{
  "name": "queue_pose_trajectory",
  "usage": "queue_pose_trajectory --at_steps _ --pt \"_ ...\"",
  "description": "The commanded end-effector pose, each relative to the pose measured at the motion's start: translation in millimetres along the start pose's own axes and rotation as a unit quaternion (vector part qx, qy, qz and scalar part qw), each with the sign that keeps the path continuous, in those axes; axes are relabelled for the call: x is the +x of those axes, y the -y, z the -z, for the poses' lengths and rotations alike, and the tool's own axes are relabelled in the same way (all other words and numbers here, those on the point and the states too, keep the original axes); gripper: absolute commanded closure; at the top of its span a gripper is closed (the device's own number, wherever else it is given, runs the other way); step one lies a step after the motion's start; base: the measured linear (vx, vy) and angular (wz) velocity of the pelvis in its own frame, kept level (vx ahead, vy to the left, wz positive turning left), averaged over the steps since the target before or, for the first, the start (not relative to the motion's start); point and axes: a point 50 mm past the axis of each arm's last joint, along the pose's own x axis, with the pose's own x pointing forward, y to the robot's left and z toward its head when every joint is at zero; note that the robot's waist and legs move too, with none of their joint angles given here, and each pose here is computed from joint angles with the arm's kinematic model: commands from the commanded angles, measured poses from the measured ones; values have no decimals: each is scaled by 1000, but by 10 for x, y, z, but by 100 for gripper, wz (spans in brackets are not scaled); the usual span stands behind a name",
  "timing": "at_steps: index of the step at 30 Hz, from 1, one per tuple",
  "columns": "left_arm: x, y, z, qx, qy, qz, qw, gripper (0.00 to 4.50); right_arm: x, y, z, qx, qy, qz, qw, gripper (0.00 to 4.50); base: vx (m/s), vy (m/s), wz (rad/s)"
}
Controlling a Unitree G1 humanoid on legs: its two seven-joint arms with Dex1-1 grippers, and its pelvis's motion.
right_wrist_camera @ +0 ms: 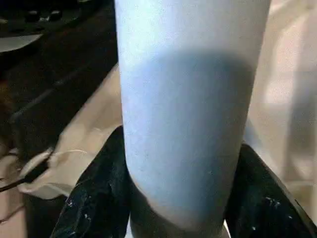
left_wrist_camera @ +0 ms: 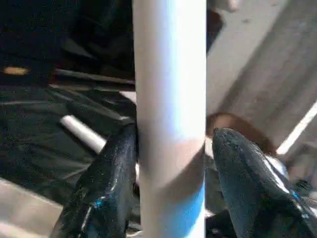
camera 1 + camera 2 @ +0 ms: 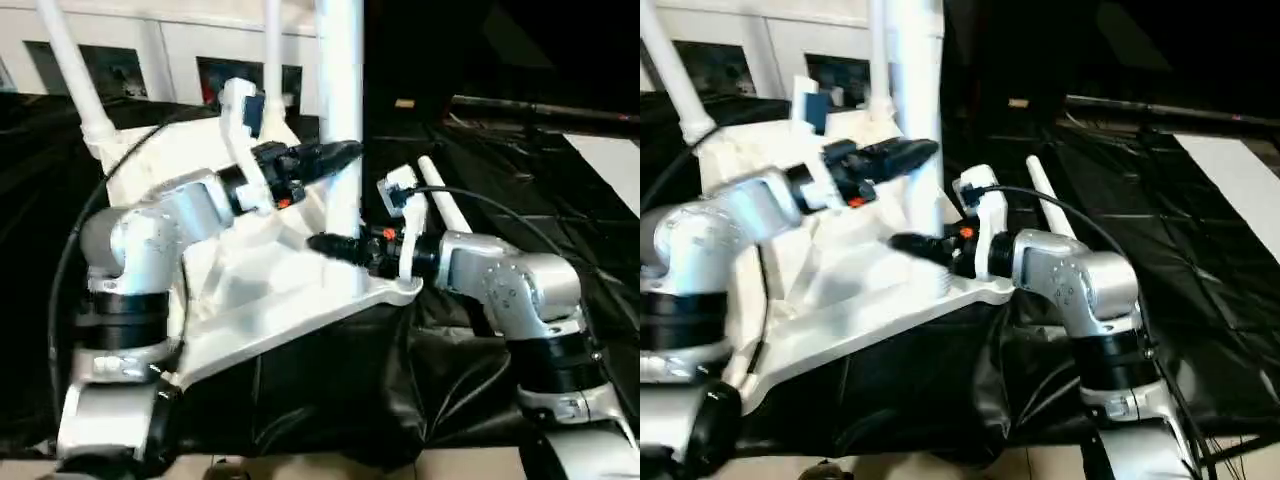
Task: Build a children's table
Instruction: Pick table leg
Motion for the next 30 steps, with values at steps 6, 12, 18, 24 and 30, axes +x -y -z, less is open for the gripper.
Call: queue_pose_trajectory --at_steps 6,12,18,24,30 --pt "100 24 66 1 17 -50 999 148 24 37 -75 -24 20 34 999 259 0 0 0" --pt "145 22 87 -4 22 -64 998 177 50 27 -68 -39 14 37 998 259 0 0 0" --pt "166 42 81 -24 30 -55 998 217 77 1 -33 -56 4 34 998 259 0 0 0" --pt "138 60 58 -24 31 -37 999 258 73 26 -48 -80 8 47 996 259 0 0 0" --pt "98 83 28 1 21 -10 1000 266 44 5 -75 -58 10 17 998 179 0 0 0"
